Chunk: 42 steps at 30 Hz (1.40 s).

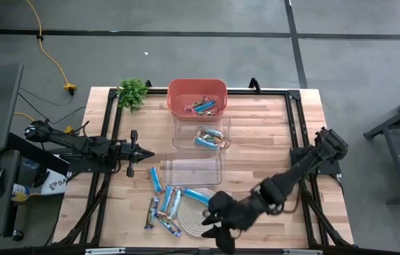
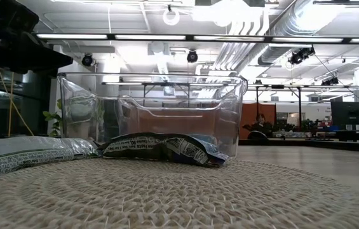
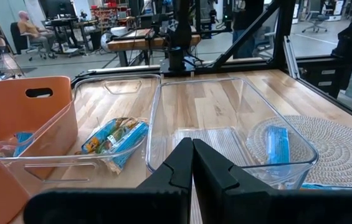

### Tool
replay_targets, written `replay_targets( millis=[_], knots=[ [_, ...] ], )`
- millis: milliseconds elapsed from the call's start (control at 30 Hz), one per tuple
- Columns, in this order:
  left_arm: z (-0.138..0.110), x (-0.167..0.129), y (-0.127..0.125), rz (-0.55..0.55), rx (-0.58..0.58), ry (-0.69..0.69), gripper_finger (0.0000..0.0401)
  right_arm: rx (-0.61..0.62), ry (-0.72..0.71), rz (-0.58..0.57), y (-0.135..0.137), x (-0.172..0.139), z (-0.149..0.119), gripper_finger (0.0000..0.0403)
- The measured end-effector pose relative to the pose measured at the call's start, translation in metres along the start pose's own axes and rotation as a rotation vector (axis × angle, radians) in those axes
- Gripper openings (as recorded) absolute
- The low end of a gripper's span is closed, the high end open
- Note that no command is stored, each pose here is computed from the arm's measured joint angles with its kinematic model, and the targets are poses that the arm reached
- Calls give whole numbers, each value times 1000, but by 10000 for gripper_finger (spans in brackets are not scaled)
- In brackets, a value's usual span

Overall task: Pick and place Granola Bars by type
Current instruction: Put the blue granola bar into the bottom transparent bin

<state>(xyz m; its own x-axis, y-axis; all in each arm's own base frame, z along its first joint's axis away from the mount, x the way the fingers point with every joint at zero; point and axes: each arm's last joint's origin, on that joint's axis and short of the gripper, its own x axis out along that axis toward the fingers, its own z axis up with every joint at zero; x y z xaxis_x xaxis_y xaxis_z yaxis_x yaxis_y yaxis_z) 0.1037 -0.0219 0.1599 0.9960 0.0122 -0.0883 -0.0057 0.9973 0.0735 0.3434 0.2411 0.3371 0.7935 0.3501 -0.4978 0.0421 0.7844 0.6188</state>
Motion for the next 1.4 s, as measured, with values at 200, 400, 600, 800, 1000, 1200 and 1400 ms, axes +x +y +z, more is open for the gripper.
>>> replay_targets(
  millis=[200, 400, 600, 800, 1000, 1200, 1400],
  knots=[
    [0, 0, 0, 0, 0, 1, 7, -119, -21, -163, -10, 36, -30, 177],
    [0, 0, 0, 0, 0, 1, 7, -196, 61, -283, -40, 83, -54, 177],
    [0, 0, 0, 0, 0, 0, 7, -170, 104, -385, -71, 113, -63, 177],
    [0, 0, 0, 0, 0, 0, 7, -133, 131, -445, -92, 123, -59, 177],
    [0, 0, 0, 0, 0, 0, 7, -149, 191, -551, -107, 119, -58, 177],
    [0, 0, 0, 0, 0, 1, 7, -166, 219, -645, -116, 114, -58, 177],
    [0, 0, 0, 0, 0, 1, 7, -190, 176, -693, -118, 113, -56, 177]
  ],
)
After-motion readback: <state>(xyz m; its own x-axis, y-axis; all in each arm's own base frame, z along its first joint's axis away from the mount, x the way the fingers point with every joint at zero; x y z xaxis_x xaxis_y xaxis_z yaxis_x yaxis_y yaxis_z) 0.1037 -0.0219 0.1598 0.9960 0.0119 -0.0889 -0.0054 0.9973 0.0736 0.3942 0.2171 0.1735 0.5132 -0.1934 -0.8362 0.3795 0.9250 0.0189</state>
